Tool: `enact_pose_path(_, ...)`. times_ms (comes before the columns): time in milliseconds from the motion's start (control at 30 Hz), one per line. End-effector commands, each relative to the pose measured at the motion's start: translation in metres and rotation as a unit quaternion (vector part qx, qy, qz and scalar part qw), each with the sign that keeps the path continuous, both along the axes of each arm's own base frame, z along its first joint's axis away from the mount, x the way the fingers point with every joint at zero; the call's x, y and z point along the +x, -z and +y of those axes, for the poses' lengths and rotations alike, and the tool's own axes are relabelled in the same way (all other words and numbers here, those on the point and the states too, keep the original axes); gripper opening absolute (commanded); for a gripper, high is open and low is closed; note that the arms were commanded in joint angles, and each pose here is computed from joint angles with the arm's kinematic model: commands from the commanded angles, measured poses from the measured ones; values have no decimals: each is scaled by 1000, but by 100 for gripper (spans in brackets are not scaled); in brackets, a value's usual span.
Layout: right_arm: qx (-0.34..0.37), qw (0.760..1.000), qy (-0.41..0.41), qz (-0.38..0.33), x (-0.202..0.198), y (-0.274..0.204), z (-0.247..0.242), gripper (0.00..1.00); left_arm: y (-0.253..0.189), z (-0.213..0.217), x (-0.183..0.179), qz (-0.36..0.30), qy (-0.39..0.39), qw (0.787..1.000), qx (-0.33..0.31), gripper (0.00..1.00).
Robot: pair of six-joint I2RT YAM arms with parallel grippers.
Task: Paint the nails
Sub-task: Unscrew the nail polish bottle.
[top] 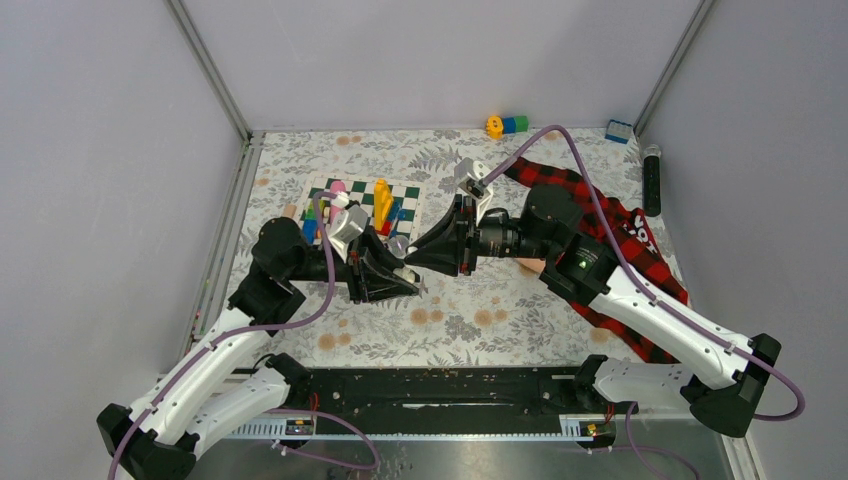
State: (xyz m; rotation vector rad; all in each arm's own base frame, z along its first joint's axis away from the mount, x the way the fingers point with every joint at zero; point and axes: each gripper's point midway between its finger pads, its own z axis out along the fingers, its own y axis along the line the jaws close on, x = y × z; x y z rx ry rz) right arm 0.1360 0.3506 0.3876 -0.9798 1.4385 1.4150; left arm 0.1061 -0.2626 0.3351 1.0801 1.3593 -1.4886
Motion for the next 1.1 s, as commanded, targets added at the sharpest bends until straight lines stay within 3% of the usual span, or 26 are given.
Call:
enact_pose_path(0, 11, 999, 10, -28, 1, -16, -8, 0, -13, 2, -1, -33, -7, 999, -19, 0)
enact_pose_path(1067, 26, 995, 77, -61, 9, -29, -31, 0, -14, 2, -1, -35, -9, 999, -21, 0)
